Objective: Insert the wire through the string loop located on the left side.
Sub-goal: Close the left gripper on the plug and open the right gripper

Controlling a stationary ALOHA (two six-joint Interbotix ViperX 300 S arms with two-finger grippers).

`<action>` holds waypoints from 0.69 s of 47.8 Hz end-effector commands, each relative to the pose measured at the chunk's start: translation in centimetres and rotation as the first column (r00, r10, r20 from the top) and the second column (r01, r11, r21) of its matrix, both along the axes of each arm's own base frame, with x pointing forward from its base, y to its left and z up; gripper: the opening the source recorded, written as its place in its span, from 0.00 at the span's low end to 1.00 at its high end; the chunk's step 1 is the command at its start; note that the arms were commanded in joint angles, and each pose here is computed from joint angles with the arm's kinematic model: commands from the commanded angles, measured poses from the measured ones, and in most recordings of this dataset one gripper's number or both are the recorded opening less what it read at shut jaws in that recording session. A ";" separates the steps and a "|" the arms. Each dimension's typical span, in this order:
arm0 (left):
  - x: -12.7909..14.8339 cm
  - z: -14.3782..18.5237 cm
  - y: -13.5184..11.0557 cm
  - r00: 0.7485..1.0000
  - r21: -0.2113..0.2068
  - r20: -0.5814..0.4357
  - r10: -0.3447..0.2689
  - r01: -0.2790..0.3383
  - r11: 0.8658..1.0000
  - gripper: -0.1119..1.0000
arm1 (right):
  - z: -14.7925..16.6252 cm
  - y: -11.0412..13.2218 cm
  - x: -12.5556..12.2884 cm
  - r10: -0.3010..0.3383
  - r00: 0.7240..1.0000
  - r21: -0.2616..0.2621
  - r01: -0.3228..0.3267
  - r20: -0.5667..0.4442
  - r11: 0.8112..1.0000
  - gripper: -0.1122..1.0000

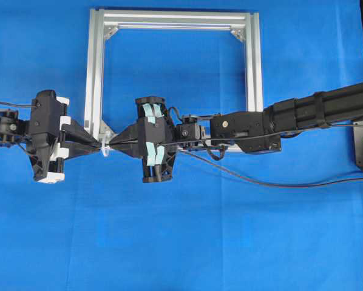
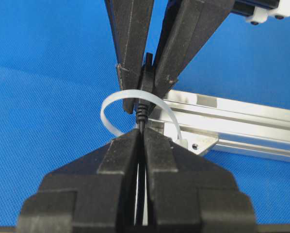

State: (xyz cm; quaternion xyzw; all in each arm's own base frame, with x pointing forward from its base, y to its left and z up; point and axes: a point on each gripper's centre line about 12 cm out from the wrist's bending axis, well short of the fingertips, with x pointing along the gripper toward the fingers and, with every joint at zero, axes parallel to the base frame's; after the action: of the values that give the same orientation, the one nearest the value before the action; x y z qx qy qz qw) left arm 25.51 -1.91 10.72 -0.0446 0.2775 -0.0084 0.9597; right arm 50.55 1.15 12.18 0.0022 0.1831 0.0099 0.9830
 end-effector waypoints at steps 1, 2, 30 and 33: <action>0.5 0.8 0.0 0.999 -0.002 0.035 0.001 -0.001 1.000 0.16 | 1.6 0.2 0.3 0.003 0.999 0.001 -0.003 0.032 1.000 0.10; 0.5 0.8 0.0 0.999 -0.002 0.037 0.002 -0.002 1.000 0.16 | 1.6 0.2 0.3 0.003 0.999 0.001 -0.003 0.032 1.000 0.10; 0.5 0.8 0.1 0.999 -0.005 0.037 0.005 -0.005 1.000 0.16 | 1.5 0.2 0.2 0.003 1.000 0.002 -0.003 0.020 1.000 0.14; 0.4 0.8 0.1 0.999 -0.005 0.035 0.005 -0.005 1.000 0.16 | 1.4 0.2 0.2 0.003 1.000 0.003 -0.003 0.018 1.000 0.23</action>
State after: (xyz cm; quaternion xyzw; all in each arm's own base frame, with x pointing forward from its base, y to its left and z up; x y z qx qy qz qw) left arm 25.51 -1.84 10.72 -0.0457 0.2774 -0.0067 0.9596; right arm 50.43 1.08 11.91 0.0023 0.1936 0.0094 0.9810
